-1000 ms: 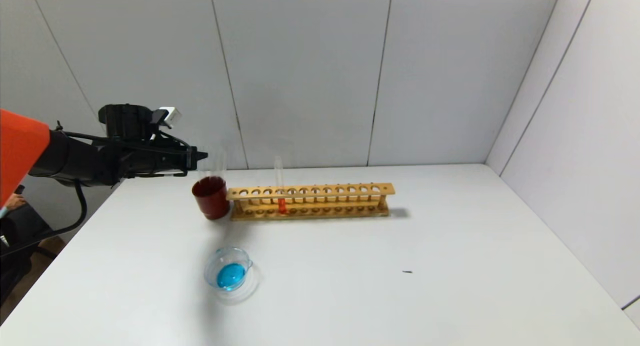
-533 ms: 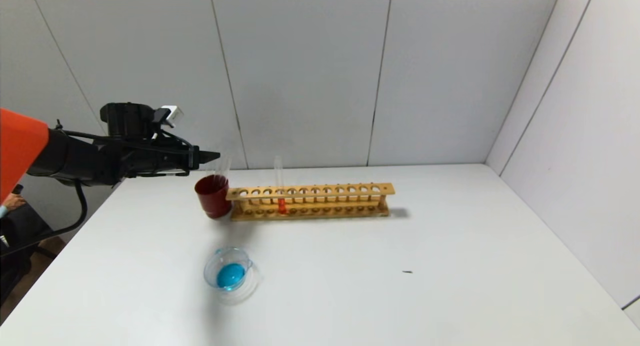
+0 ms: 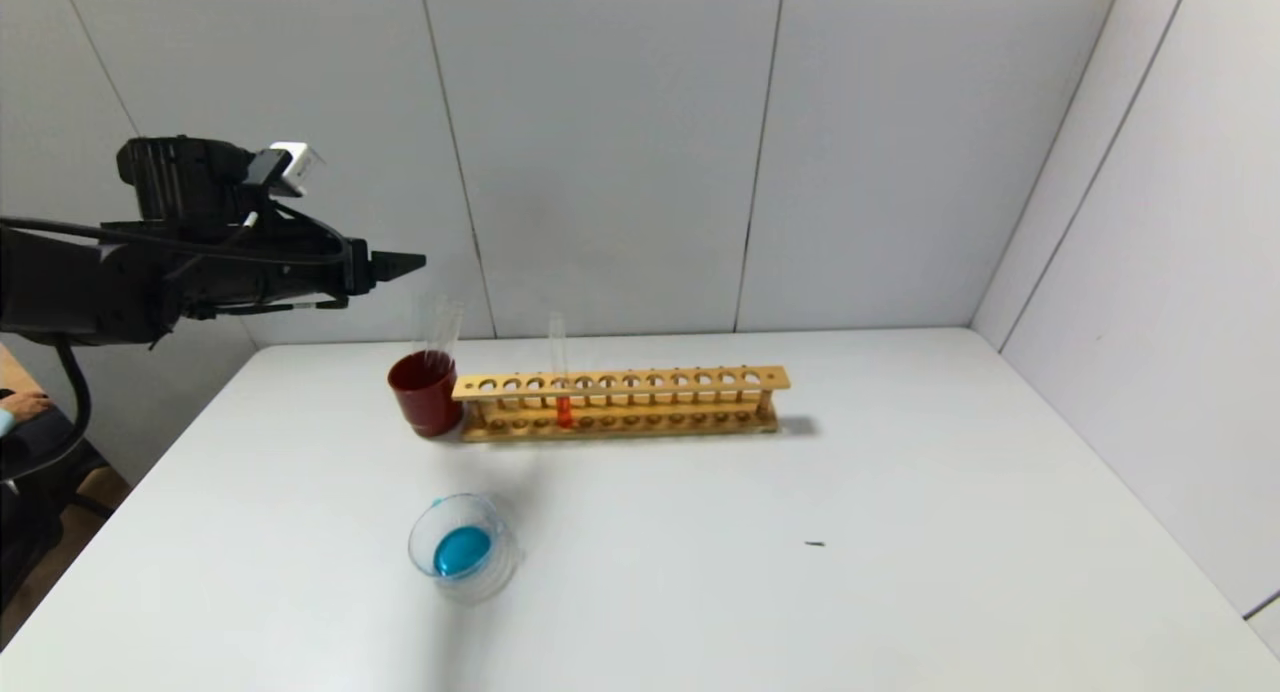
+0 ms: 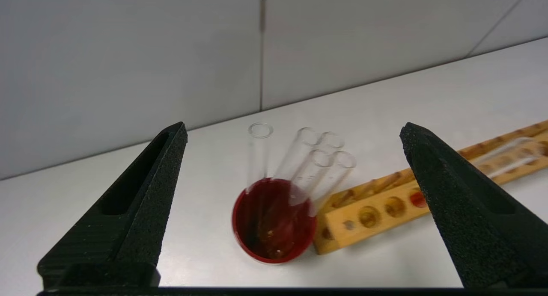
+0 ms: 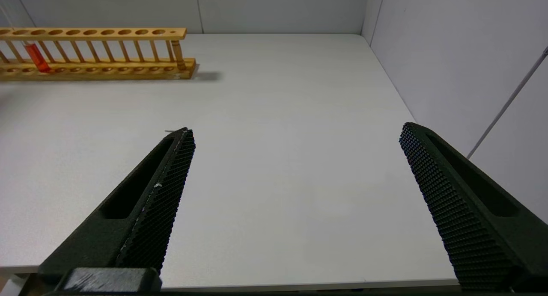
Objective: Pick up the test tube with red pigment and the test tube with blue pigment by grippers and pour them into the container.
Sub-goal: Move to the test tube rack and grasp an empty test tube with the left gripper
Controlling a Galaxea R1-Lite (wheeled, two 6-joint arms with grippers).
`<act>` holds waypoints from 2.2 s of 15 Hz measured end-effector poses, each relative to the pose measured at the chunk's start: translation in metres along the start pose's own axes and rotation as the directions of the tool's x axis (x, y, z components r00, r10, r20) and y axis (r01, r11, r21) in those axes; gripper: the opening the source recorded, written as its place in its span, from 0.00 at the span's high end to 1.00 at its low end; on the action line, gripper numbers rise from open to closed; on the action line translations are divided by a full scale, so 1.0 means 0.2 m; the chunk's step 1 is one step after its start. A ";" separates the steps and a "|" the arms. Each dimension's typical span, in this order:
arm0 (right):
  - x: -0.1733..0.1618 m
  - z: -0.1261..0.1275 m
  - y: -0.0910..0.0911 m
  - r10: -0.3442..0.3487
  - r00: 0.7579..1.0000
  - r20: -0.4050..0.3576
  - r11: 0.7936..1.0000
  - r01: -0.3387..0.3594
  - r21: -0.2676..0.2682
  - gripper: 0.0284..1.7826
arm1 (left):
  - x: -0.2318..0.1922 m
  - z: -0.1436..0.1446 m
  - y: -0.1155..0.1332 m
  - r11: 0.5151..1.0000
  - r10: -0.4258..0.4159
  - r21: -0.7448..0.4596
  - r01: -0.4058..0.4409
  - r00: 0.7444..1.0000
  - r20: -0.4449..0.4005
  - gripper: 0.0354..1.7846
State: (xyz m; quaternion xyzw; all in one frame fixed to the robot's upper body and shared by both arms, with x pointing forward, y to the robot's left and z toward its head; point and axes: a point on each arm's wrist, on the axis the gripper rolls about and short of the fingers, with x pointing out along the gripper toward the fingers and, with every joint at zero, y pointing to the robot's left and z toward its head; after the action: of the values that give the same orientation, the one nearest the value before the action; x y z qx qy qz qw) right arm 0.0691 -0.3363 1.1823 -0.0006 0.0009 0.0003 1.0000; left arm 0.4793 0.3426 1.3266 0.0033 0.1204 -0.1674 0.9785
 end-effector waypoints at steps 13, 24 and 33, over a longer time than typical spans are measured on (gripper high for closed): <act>0.00 0.00 0.00 0.000 1.000 0.000 1.000 0.000 0.000 0.02 | -0.17 -0.16 -0.47 0.977 -0.207 0.025 0.210 0.975 -0.075 0.02; 0.00 0.00 0.00 0.000 1.000 0.000 1.000 0.000 0.000 0.02 | 0.14 -0.30 -0.60 0.969 -0.238 0.048 0.243 0.966 -0.104 0.02; 0.00 0.00 0.00 0.000 1.000 0.000 1.000 0.000 0.000 0.02 | 0.41 -0.40 -0.64 0.979 -0.189 0.056 0.198 0.973 -0.130 0.02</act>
State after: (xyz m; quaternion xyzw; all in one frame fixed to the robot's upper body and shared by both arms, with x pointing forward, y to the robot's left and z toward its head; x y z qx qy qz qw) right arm 0.0691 -0.3363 1.1823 -0.0008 0.0009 0.0003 1.0000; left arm 0.4940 0.1987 1.2339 0.0353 0.1751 -0.2654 0.9474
